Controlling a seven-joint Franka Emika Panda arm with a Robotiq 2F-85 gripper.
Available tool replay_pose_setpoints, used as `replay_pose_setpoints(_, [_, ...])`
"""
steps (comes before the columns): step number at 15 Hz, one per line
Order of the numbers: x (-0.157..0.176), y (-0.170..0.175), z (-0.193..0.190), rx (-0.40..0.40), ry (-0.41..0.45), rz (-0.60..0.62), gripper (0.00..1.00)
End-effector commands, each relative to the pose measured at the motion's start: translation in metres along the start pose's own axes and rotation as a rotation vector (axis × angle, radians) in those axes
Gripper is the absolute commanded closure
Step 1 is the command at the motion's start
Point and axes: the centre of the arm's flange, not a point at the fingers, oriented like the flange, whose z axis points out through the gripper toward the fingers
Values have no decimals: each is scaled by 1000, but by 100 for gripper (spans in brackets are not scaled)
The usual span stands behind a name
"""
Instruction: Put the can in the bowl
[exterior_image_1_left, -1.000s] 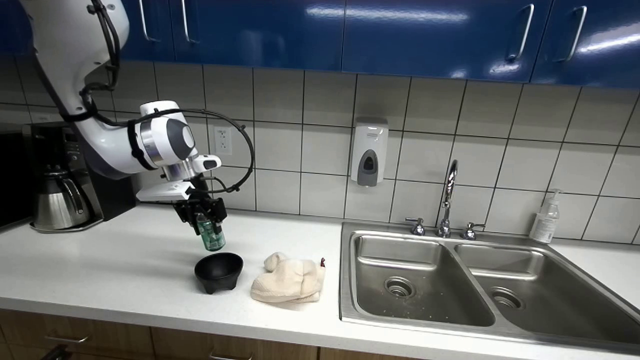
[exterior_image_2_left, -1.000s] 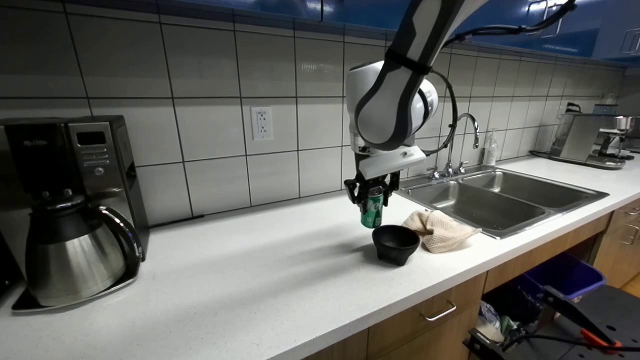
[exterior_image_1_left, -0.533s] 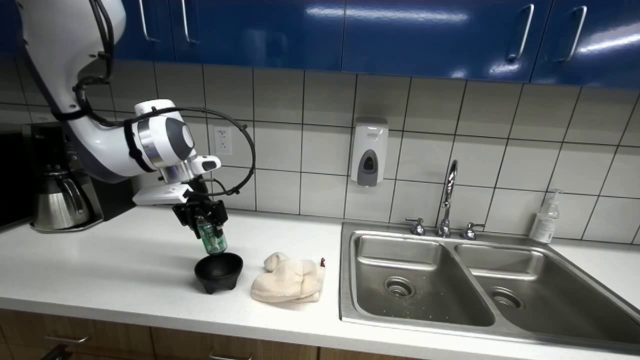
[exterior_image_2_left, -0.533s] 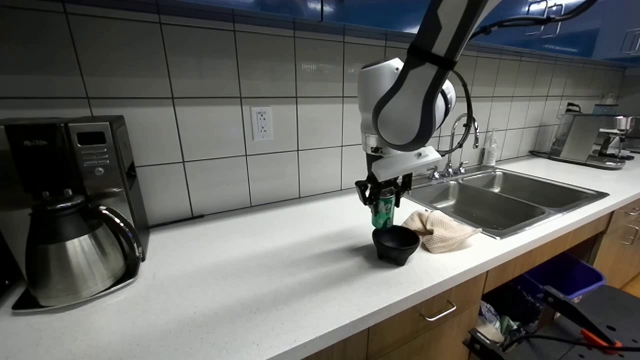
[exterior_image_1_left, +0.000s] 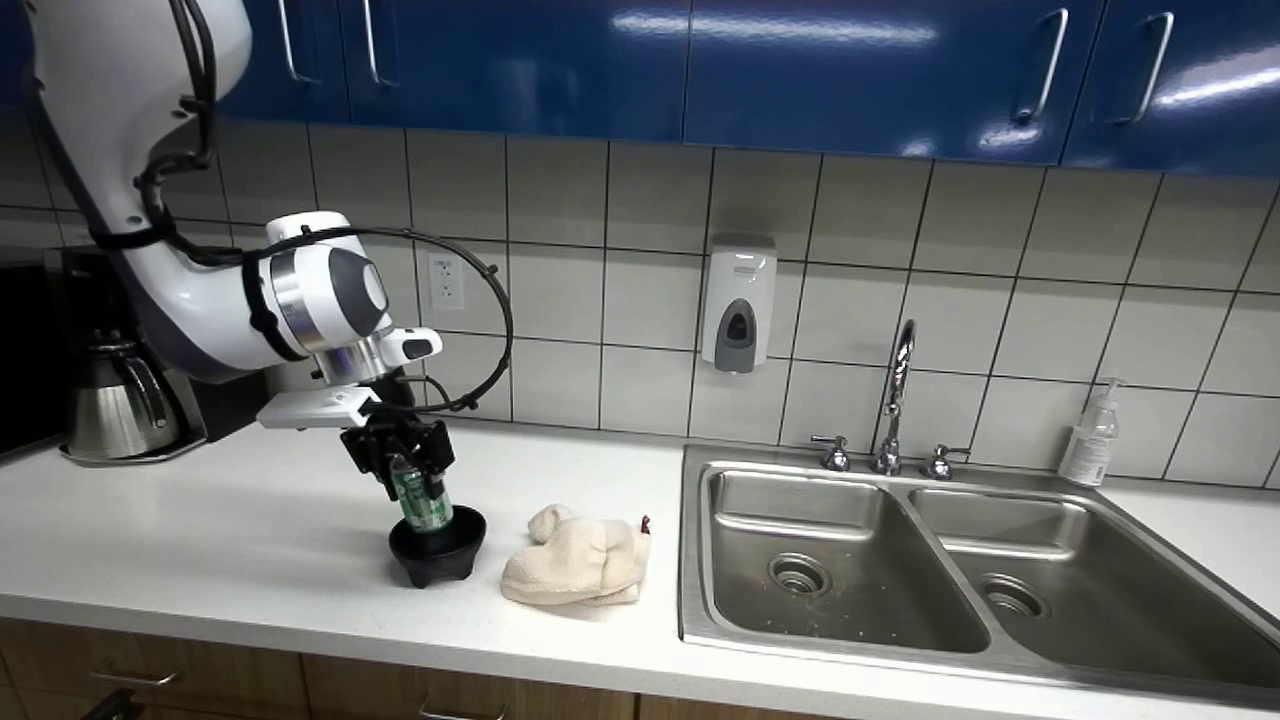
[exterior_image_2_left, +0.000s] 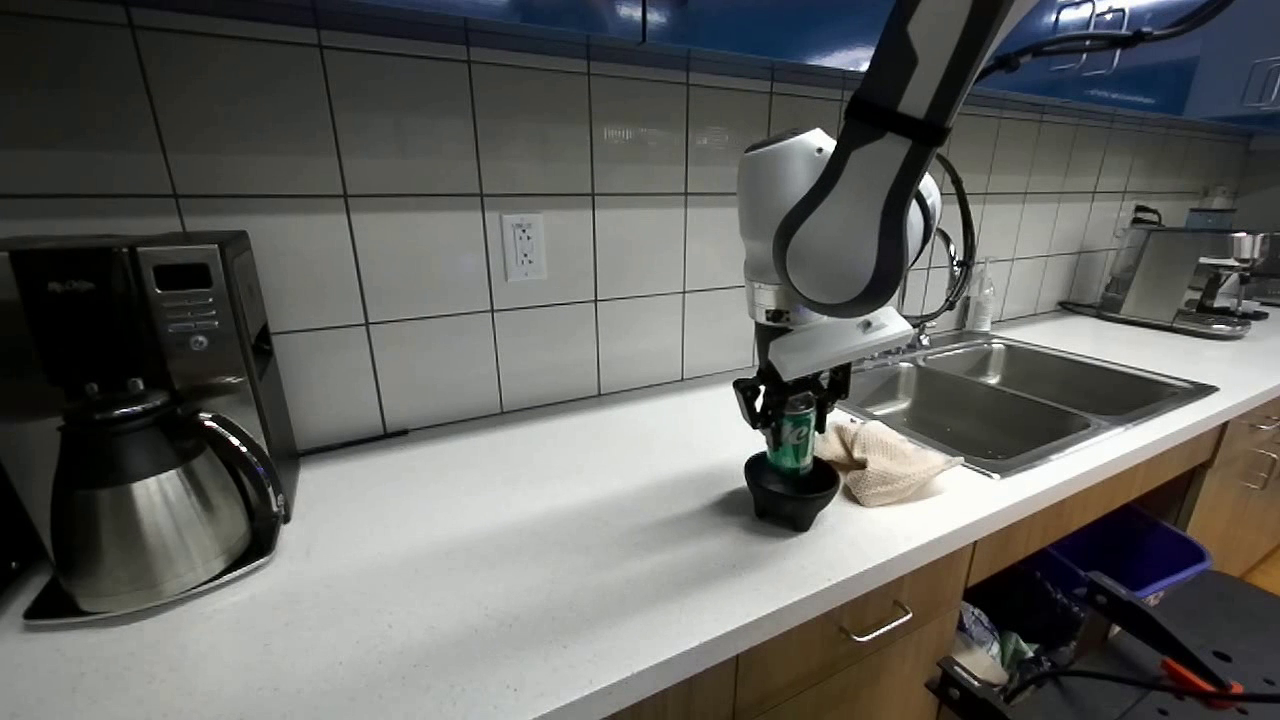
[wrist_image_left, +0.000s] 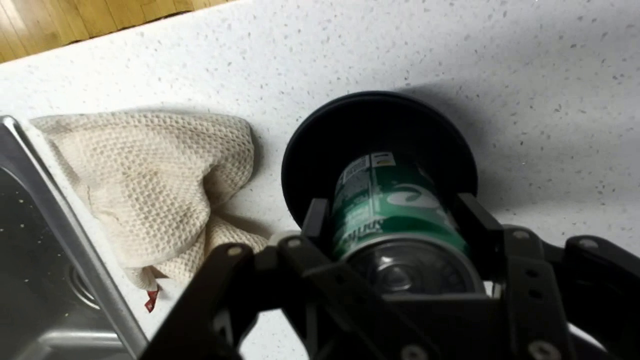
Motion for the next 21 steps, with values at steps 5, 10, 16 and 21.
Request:
replay_pose_setpoints(5, [-25, 17, 10, 20, 2, 28, 60])
replay_pose_setpoints(10, [-32, 19, 21, 40, 10, 41, 60])
replay_pose_setpoints(16, [-36, 20, 35, 58, 10, 47, 60])
replay_pose_setpoints(21, [-38, 20, 41, 57, -1, 47, 3])
